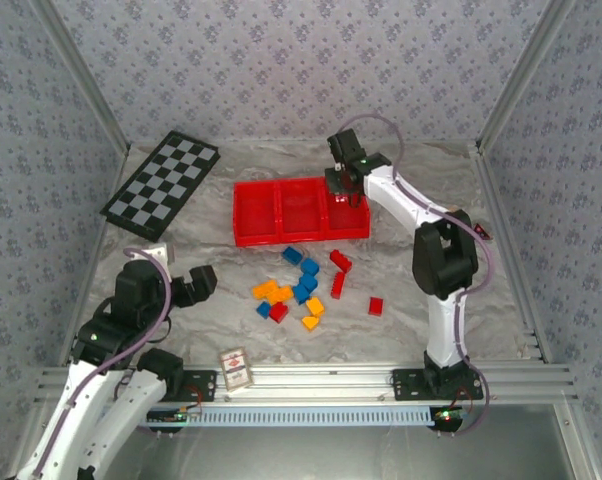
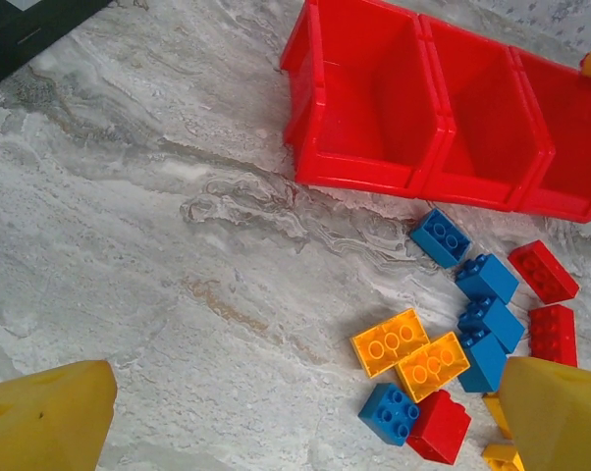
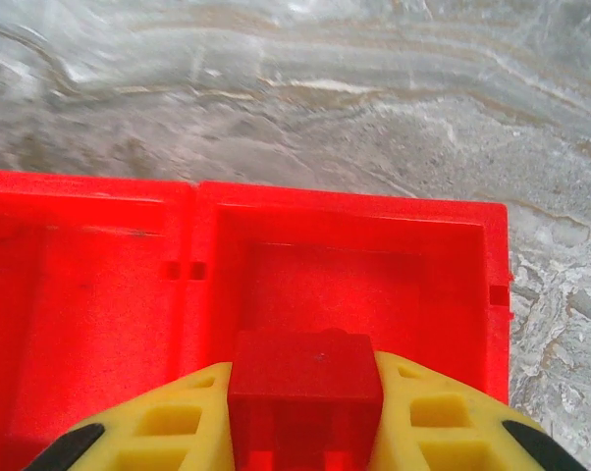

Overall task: Sort the legos into containers by color
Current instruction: Place the lego in the container, then pick up the lego from the center of the table.

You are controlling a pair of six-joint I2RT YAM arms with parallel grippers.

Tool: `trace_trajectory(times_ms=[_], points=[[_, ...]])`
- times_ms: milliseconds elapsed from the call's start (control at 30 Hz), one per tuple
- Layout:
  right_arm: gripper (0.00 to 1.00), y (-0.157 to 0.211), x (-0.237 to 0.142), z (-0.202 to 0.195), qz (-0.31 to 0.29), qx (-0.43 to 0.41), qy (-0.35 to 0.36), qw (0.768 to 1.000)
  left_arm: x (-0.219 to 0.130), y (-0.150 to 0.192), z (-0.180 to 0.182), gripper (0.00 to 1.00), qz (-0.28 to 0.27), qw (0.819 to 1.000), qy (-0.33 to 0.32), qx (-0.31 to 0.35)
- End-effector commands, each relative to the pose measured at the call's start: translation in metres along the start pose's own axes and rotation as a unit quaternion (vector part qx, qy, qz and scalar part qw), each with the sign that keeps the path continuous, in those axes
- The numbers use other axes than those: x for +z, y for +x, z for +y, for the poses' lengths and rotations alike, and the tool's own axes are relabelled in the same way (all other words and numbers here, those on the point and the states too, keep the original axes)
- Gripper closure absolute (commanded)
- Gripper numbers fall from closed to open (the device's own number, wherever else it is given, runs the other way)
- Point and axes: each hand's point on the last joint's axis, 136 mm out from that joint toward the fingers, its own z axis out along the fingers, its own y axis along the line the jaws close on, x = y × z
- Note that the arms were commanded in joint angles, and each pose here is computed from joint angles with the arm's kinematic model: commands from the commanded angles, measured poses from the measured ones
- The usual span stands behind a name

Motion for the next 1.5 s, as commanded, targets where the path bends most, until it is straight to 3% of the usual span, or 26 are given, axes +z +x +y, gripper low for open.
trace_trajectory(times_ms=[0, 167, 267, 633, 867, 1200, 1367, 1467], points=[[0.78, -0.01, 0.009, -0.001, -0.015, -0.014, 0.01, 1.0, -0.004, -0.005, -0.001, 0.0, -0.012, 1.0, -0.002, 0.001], [0.76, 0.006, 0.03, -0.004, 0.006, -0.008, 0.022, 1.0, -0.004, -0.004, -0.003, 0.0, -0.014, 1.0, -0.001, 0.009], [0.68, 0.009, 0.032, -0.007, 0.008, -0.004, 0.034, 0.999, -0.005, -0.004, -0.004, 0.0, -0.017, 1.0, 0.003, 0.012], [0.51, 0.001, -0.004, -0.003, -0.008, -0.008, 0.047, 0.999, -0.004, -0.004, -0.005, 0.0, -0.021, 1.0, 0.003, 0.018], [0.47, 0.007, -0.035, -0.005, -0.008, 0.001, 0.035, 0.999, -0.003, -0.003, -0.006, 0.0, -0.018, 1.0, 0.006, 0.019], [0.34, 0.06, -0.075, -0.001, -0.008, 0.002, -0.047, 0.999, 0.001, -0.002, -0.009, 0.0, -0.012, 1.0, 0.011, 0.022], [0.3, 0.093, -0.066, 0.013, 0.009, 0.0, -0.102, 0.995, 0.003, -0.001, -0.011, 0.0, -0.011, 0.999, 0.018, 0.024], [0.3, 0.125, -0.045, 0.022, 0.05, -0.021, -0.122, 0.991, 0.003, -0.001, -0.01, 0.0, -0.01, 1.0, 0.015, 0.024]])
